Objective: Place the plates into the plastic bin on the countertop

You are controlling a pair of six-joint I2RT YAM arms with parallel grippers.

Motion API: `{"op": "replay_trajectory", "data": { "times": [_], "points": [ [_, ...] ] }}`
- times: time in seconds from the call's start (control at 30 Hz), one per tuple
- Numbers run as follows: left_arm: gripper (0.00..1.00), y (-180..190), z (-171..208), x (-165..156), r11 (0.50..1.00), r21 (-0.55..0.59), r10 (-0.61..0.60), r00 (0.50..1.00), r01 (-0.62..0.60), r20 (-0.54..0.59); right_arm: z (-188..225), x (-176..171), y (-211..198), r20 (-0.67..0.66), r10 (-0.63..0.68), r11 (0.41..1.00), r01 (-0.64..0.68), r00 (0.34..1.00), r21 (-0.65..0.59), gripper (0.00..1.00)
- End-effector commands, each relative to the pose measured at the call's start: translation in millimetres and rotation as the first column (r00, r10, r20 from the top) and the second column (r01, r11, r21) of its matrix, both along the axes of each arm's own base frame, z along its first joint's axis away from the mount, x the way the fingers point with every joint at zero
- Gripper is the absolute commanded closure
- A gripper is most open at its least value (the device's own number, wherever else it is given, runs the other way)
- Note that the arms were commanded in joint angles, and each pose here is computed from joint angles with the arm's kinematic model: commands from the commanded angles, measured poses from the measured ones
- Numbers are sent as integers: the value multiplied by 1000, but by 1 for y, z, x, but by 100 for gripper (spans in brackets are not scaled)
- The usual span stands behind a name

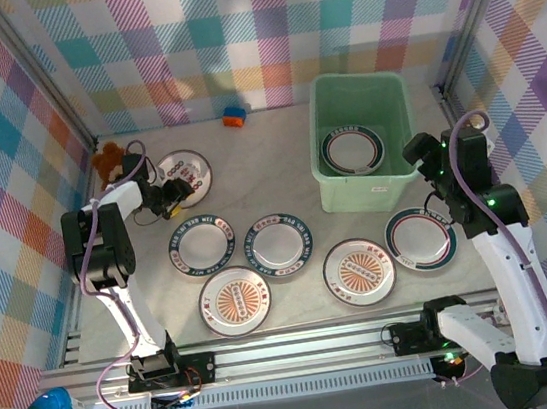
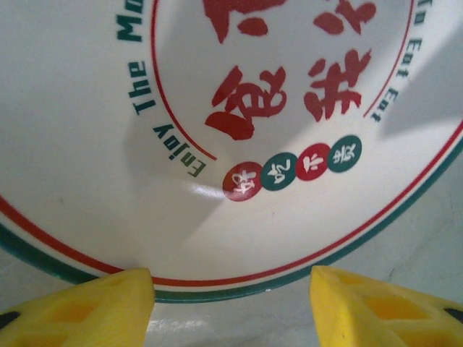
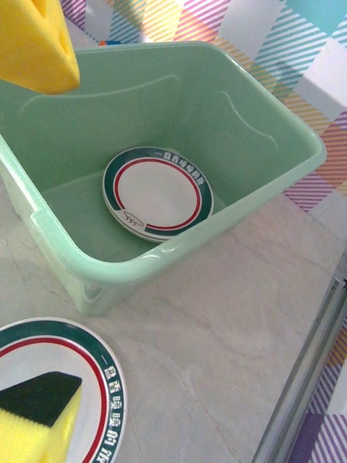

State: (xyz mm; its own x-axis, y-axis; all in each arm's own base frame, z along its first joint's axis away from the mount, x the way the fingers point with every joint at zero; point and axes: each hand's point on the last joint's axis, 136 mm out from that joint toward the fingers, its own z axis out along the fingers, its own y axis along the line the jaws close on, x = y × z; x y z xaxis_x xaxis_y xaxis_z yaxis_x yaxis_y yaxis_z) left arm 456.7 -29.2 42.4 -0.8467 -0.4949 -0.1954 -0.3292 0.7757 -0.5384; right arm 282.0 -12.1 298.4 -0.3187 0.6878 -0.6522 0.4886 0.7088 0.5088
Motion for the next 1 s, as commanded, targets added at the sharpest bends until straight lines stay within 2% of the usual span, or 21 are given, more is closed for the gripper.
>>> {"op": "replay_trajectory", "data": {
  "times": [0.0, 0.2, 0.6, 0.97],
  "points": [
    [45, -4, -13, -3, 1000, 4, -21, 999, 21, -34, 0, 2, 2, 18, 13, 1000, -13, 1000, 12, 1],
    [56, -5, -14, -5, 1000, -3, -20, 999, 20, -36, -3, 2, 1, 18, 15, 1000, -15, 1000, 24, 1],
    [65, -5, -10, -7, 1000, 1, -23, 999, 23, -33, -10, 8, 4, 13, 22, 998, -22, 1000, 51, 1],
    [52, 2, 18, -8, 999, 44, 11, 1000, -11, 4, -11, 12, 4, 15, 28, 998, -29, 999, 64, 1]
  ]
}}
